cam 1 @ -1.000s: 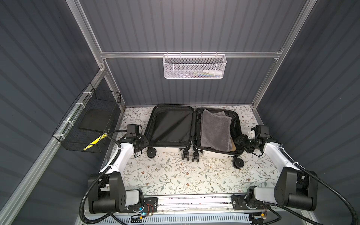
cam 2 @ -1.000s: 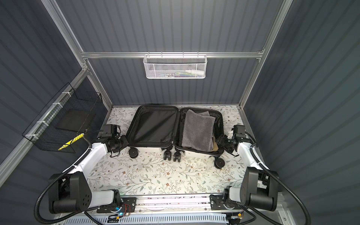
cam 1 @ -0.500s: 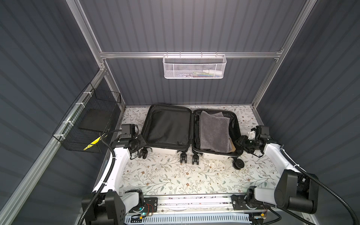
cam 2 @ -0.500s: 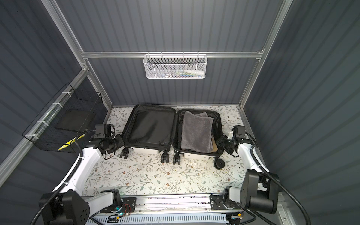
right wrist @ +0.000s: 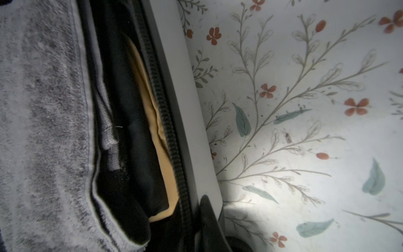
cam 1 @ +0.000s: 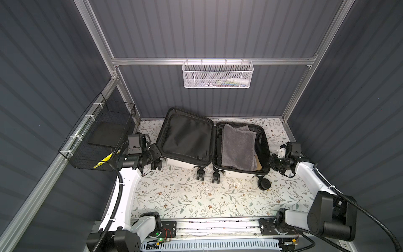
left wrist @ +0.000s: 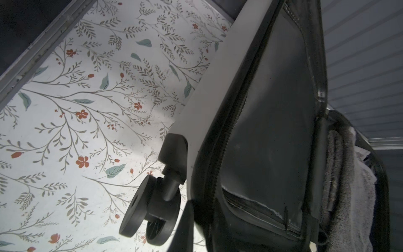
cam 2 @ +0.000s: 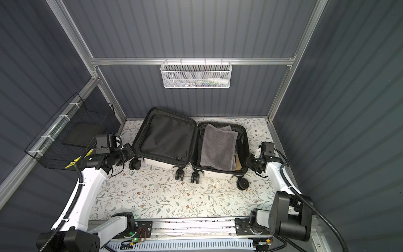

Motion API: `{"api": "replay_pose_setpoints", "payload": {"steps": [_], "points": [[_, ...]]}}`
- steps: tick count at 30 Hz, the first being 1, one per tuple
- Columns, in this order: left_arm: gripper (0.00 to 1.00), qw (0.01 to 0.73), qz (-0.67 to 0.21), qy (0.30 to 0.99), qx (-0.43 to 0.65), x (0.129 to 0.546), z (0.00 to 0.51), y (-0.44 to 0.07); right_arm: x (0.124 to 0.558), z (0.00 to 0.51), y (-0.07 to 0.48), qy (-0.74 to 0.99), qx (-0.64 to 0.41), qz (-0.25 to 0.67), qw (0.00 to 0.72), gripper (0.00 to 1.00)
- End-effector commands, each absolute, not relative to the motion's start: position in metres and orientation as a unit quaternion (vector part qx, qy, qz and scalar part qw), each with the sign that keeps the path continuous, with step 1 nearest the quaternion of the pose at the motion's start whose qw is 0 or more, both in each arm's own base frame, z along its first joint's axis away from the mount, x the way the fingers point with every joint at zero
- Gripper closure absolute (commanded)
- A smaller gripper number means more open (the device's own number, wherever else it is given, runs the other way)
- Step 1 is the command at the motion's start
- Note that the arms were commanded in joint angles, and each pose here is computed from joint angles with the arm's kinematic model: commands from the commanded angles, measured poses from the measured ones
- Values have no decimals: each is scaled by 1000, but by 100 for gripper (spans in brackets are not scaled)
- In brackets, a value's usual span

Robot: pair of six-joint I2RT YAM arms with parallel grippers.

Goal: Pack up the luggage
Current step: 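Lift the lid upright with the left gripper while the right holds the base rim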

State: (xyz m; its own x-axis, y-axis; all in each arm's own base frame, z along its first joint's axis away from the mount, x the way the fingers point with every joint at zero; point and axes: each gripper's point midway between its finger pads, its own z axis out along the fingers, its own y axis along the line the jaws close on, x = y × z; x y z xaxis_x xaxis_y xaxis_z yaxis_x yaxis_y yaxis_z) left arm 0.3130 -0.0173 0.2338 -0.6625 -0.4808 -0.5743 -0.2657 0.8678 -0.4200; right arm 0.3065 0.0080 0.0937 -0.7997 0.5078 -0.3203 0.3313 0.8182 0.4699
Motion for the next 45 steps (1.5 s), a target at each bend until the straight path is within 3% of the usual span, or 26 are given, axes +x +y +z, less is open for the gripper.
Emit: {"api": "replay_pose_setpoints", "payload": {"steps": [1,45], "points": [[100,401,-211,880,-145,309,283,-42,308,105,32,915,222,259,215,100],[100,570,-281,763,-113,286,435,-50,324,115,159,951,78,235,186,100]]}}
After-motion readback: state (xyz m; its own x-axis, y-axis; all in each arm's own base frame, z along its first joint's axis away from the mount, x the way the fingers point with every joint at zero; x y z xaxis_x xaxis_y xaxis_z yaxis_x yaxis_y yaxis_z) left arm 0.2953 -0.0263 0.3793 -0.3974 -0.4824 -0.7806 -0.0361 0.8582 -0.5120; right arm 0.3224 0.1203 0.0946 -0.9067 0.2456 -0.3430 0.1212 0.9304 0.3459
